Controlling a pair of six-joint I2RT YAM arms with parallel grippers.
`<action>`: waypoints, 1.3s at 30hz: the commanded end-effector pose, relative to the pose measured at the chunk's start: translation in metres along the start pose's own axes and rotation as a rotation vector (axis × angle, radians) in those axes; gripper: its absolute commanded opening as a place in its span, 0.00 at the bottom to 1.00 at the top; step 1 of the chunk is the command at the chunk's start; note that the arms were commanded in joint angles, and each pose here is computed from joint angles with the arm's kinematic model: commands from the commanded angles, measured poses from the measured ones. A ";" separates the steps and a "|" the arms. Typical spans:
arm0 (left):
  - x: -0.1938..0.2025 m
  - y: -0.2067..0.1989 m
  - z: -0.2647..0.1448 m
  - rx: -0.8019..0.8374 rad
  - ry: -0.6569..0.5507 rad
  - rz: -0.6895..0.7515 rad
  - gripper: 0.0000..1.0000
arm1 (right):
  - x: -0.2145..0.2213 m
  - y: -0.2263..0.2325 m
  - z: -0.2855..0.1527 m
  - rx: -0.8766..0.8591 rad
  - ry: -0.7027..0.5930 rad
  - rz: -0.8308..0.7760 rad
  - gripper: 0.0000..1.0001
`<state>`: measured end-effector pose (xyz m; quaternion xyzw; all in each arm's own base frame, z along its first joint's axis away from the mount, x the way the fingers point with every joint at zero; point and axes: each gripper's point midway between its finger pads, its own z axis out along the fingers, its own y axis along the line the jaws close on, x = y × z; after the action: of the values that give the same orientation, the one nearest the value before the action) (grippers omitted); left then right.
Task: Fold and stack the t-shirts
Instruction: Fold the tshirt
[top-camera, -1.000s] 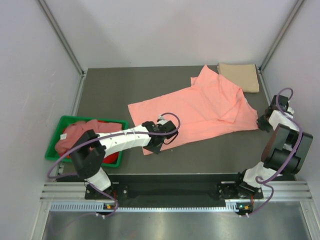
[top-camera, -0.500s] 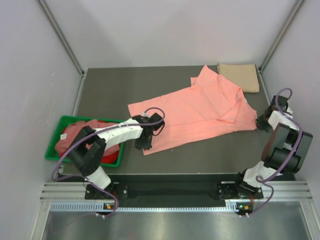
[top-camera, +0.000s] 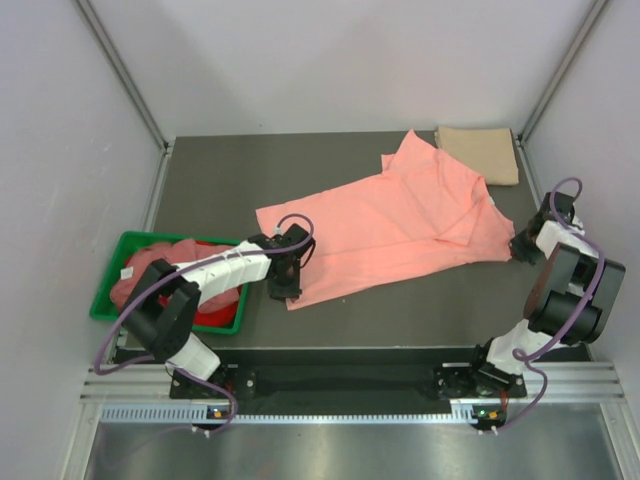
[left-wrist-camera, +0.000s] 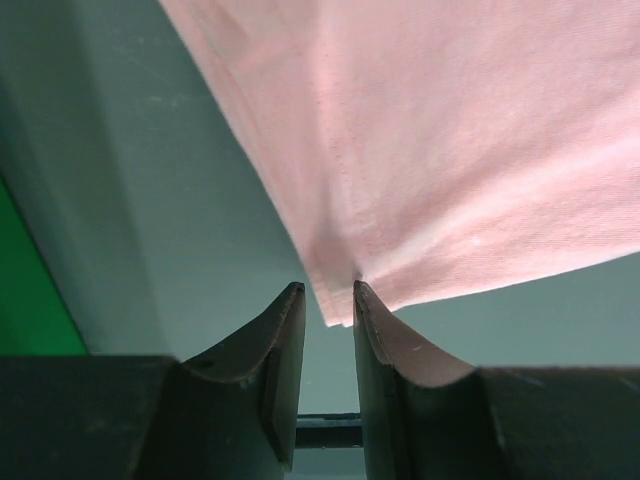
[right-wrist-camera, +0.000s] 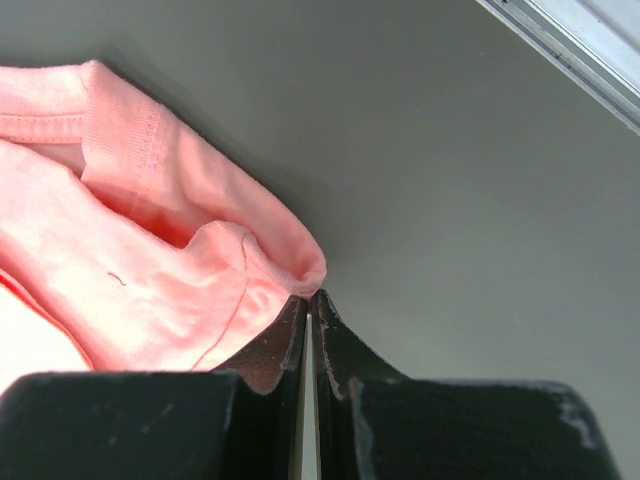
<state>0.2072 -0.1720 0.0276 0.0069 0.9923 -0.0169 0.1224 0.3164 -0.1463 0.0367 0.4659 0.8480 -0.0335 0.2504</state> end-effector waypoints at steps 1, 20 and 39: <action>-0.003 -0.009 0.004 0.053 -0.017 -0.023 0.31 | -0.009 0.002 0.001 -0.015 -0.027 0.001 0.00; 0.022 0.026 -0.010 -0.084 0.004 -0.071 0.00 | -0.020 -0.008 -0.016 0.048 -0.056 -0.001 0.00; 0.068 0.007 -0.023 -0.103 0.052 0.034 0.22 | -0.010 -0.032 -0.035 0.083 -0.030 -0.010 0.14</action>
<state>0.1352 -0.1747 0.0207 0.0236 0.9955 0.0083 0.0909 0.2758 -0.1537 0.0405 0.4809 0.8474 -0.0753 0.2122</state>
